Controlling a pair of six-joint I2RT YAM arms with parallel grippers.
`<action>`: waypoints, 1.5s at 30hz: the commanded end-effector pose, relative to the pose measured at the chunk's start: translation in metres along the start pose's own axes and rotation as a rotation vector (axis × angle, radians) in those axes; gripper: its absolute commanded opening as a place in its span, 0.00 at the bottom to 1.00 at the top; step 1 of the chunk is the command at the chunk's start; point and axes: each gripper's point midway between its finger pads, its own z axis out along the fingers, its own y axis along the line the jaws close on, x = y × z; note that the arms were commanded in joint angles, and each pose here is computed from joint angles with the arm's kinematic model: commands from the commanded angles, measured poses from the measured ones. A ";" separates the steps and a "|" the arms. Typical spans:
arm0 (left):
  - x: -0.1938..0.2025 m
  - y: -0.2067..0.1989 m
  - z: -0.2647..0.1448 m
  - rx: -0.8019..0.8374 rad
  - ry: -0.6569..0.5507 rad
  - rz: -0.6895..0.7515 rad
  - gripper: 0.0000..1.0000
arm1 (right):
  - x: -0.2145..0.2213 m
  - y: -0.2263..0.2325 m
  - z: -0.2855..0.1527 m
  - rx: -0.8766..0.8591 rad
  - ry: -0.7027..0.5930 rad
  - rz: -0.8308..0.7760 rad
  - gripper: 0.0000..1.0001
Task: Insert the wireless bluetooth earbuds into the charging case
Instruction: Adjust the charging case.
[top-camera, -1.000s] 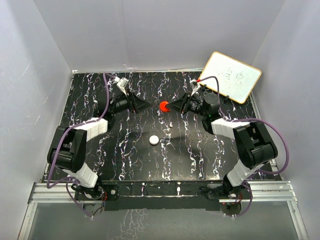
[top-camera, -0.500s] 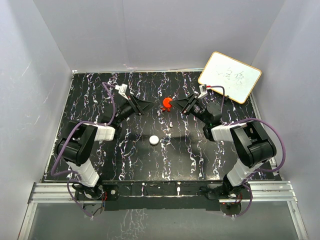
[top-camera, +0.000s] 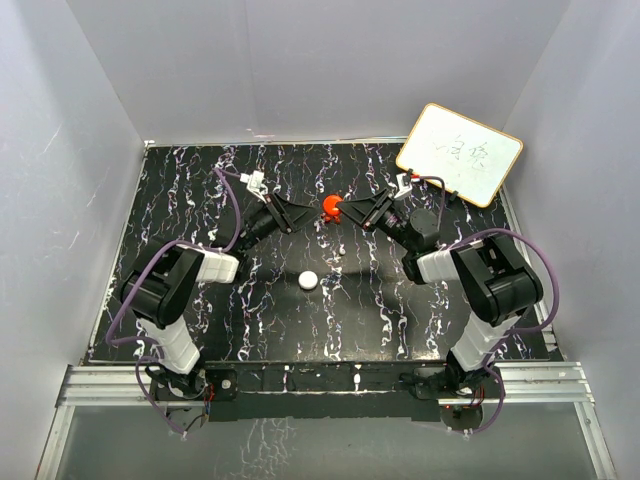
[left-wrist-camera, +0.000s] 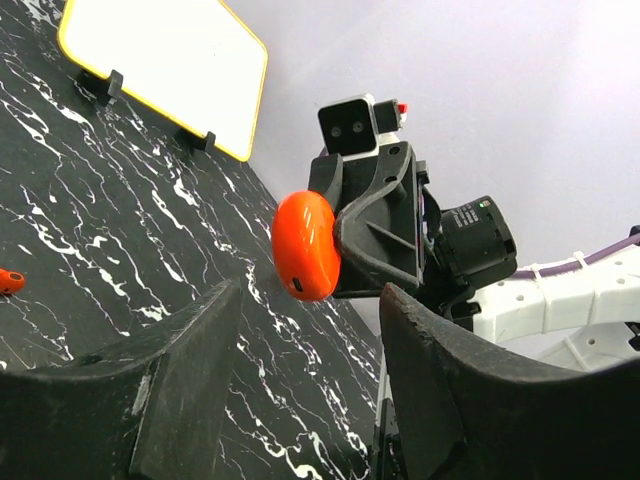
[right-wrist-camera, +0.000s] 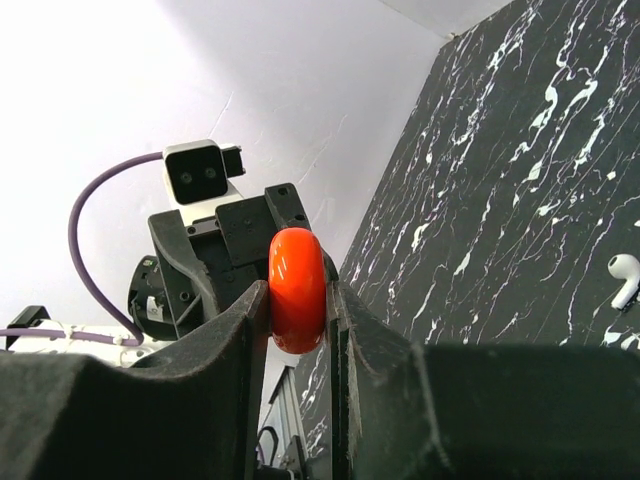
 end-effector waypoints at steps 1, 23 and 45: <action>-0.011 -0.014 0.010 0.064 -0.024 0.039 0.55 | -0.008 0.029 0.005 -0.118 -0.025 -0.032 0.07; 0.005 -0.026 0.025 0.153 0.079 0.019 0.31 | 0.006 0.023 0.014 -0.144 0.049 -0.013 0.07; 0.007 -0.031 0.019 0.152 0.082 0.009 0.00 | 0.000 0.028 0.008 -0.169 0.034 -0.026 0.37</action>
